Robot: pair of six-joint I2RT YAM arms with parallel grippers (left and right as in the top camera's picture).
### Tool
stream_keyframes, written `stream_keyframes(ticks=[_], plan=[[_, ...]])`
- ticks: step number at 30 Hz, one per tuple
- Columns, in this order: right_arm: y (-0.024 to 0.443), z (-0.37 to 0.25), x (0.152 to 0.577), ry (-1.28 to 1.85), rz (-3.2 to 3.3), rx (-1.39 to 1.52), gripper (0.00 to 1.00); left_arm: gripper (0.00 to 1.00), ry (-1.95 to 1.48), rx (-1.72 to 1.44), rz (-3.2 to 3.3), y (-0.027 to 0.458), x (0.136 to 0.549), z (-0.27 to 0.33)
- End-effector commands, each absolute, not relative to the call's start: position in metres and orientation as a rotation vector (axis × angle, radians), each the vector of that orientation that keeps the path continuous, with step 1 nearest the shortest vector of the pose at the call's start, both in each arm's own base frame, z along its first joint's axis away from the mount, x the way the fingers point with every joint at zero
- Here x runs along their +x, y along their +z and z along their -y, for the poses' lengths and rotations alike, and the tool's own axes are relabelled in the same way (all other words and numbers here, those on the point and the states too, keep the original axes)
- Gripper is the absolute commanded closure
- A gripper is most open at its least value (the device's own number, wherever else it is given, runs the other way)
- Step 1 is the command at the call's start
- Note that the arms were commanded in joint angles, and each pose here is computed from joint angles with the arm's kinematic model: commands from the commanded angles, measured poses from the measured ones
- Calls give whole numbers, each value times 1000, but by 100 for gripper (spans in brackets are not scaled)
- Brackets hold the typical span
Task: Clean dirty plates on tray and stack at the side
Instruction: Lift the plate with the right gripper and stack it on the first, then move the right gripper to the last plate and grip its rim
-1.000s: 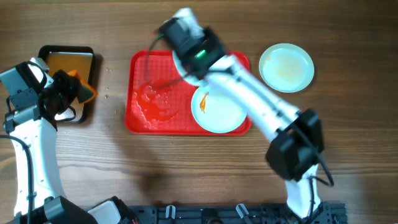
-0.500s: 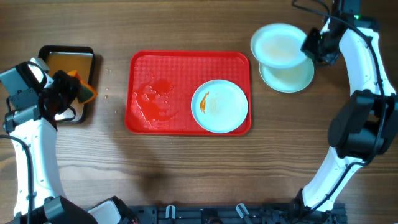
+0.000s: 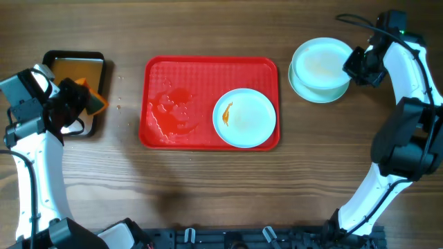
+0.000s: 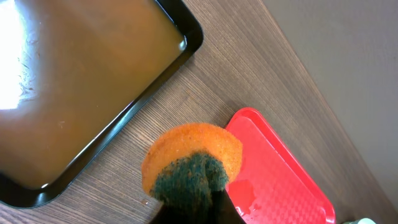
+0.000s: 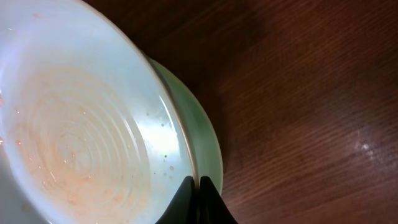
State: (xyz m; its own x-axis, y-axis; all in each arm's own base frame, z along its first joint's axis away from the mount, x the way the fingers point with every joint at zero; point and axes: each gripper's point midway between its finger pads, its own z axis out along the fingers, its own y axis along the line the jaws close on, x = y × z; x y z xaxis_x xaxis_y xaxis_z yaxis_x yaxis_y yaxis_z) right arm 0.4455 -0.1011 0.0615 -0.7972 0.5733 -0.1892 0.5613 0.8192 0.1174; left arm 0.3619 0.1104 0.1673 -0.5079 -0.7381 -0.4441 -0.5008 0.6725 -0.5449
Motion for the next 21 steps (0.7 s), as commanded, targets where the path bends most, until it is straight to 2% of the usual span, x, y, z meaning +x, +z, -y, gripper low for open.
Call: stream_keyframes(ticks=[1,4,5,6,7,8,9,12,15,17,21], plan=[[61,99,432,64,-2834,879,96,96,-463,-960,-2215,165,362,-111],[59,94,418,80,-2895,899,96,96,-463,-960,-2215,165,362,-111],[59,88,416,125,-2908,901,87,96,-463,-960,-2215,165,362,-111],[59,81,415,178,-2916,900,67,96,-463,-960,-2215,165,362,-111],[60,73,415,250,-2926,881,29,96,-463,-960,-2215,165,362,-111],[62,61,418,352,-2937,803,16,96,-463,-960,-2215,165,362,-111],[64,51,420,428,-2943,729,7,96,-463,-960,-2215,165,362,-111],[68,23,424,528,-2956,595,6,96,-463,-960,-2215,165,362,-111],[72,-26,424,621,-2988,330,6,96,-463,-960,-2215,165,362,-111],[70,-75,421,580,-3013,83,11,96,-463,-960,-2215,165,362,-111],[59,-108,412,187,-3059,30,30,96,-463,-960,-2215,165,362,-111]])
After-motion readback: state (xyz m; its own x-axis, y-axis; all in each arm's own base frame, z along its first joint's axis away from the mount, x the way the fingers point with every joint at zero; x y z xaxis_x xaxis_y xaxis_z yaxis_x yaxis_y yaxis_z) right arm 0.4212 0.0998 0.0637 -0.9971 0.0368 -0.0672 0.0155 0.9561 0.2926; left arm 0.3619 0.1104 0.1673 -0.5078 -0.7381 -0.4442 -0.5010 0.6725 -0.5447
